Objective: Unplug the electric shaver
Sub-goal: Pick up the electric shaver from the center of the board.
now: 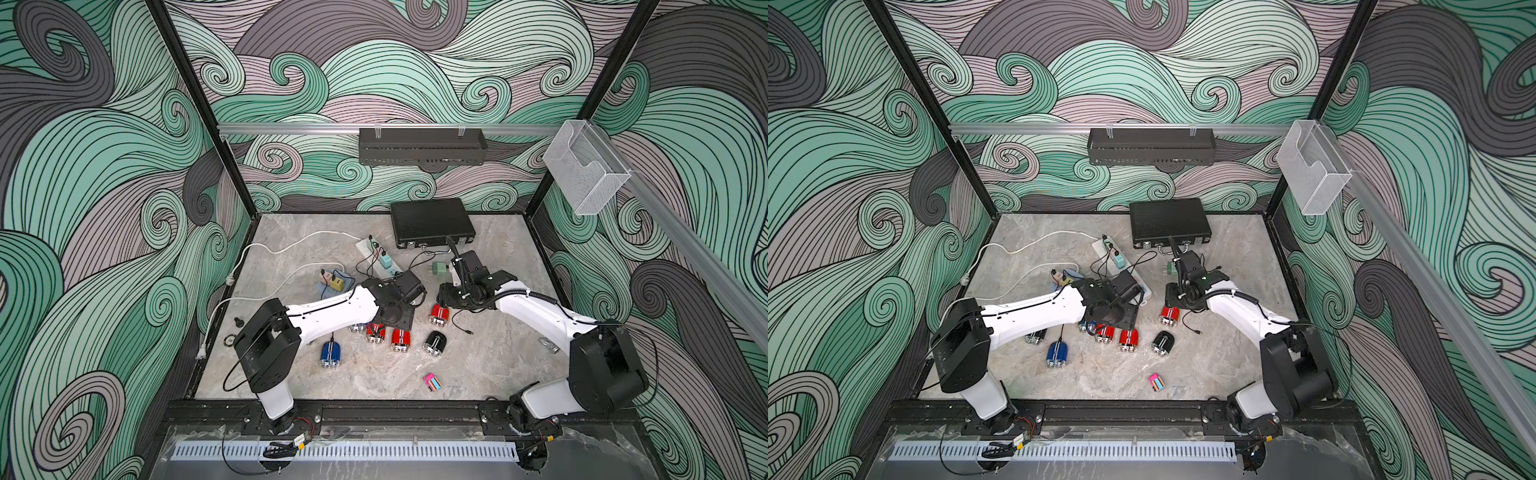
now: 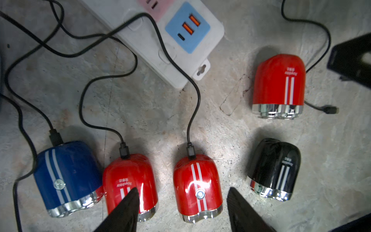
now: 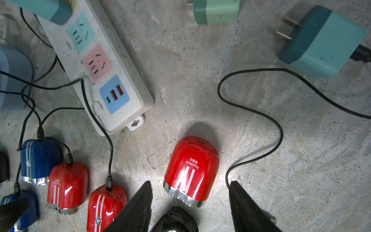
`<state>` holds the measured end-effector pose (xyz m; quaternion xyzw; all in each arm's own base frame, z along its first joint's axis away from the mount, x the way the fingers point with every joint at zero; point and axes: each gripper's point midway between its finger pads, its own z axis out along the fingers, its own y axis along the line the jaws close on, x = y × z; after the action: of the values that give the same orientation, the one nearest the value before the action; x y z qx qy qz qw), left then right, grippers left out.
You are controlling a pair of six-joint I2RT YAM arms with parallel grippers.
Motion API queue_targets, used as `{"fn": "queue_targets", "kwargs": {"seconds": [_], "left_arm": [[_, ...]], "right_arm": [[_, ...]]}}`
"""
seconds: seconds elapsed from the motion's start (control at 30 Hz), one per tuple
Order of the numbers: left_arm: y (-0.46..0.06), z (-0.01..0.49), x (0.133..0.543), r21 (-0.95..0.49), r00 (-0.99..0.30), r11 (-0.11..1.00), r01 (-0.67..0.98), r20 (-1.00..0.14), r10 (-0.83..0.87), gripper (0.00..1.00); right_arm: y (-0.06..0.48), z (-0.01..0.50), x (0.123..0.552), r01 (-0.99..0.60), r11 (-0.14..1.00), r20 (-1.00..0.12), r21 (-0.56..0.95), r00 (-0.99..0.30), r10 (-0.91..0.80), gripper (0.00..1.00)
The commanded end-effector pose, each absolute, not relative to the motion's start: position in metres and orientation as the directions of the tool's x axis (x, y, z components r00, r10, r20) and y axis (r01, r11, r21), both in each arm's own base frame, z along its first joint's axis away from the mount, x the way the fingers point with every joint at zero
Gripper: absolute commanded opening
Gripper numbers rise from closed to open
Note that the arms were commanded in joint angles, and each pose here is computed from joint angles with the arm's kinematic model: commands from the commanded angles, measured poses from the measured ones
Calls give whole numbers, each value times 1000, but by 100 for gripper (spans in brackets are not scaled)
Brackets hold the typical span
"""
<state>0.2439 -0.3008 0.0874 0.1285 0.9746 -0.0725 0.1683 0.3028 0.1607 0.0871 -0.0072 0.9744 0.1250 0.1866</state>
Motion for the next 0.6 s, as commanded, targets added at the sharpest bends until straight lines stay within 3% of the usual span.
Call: {"fn": "queue_targets", "kwargs": {"seconds": [0.0,0.57], "left_arm": [[-301,73,236,-54,-916,962,266,-324,235,69],[-312,34,212,20,-924,957,289,-256,285,73]], "right_arm": [[163,91,302,-58,965,-377,254,-925,44,62],[158,92,297,-58,968,-385,243,-922,42,62]]}}
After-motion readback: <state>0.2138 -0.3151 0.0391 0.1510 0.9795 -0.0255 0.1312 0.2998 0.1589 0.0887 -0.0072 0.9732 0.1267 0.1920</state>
